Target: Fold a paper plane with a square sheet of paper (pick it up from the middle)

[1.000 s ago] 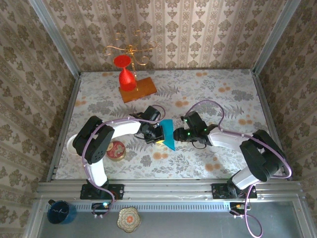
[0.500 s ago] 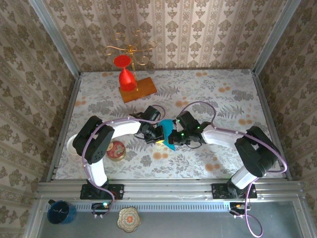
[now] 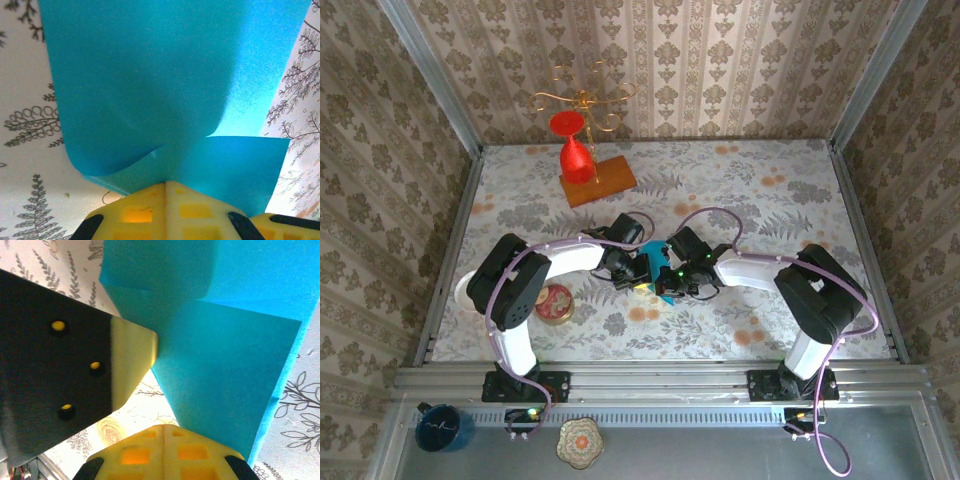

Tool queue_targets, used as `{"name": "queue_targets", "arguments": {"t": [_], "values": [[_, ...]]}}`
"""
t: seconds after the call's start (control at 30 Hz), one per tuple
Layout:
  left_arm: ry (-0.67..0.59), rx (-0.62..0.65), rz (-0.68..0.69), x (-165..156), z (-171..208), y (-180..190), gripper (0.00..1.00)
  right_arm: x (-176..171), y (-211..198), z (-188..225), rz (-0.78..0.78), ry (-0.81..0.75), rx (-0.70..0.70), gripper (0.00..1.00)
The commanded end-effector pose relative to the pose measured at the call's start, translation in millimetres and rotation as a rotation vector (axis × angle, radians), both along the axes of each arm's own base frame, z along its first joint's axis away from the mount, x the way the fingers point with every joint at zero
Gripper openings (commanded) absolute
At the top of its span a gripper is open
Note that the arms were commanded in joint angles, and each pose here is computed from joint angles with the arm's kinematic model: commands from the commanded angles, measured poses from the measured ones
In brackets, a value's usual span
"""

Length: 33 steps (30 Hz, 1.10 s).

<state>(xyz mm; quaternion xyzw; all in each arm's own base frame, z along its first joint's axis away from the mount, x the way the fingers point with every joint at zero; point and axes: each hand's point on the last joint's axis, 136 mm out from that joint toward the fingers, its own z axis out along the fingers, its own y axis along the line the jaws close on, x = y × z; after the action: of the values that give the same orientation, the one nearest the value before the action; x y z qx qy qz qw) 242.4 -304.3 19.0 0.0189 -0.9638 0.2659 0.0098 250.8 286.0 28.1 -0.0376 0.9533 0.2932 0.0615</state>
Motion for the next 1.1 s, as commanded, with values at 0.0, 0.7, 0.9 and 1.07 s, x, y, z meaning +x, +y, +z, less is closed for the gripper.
{"name": "queue_targets", "arguments": {"t": [0.0, 0.7, 0.9, 1.07], "values": [[0.055, 0.082, -0.012, -10.3, -21.2, 15.0, 0.08, -1.1, -5.7, -7.4, -0.021, 0.032, -0.042, 0.06], [-0.033, -0.050, -0.034, 10.4, 11.0, -7.7, 0.16, -11.9, -11.5, -31.4, -0.029, 0.085, -0.054, 0.06], [0.006, 0.002, -0.027, 5.8, -3.2, 0.4, 0.15, -13.9, -11.5, -34.1, -0.029, 0.094, -0.047, 0.06], [0.034, 0.053, -0.027, 0.7, -13.0, 9.3, 0.14, -6.0, -3.0, -5.0, -0.031, 0.025, 0.045, 0.08]]}}
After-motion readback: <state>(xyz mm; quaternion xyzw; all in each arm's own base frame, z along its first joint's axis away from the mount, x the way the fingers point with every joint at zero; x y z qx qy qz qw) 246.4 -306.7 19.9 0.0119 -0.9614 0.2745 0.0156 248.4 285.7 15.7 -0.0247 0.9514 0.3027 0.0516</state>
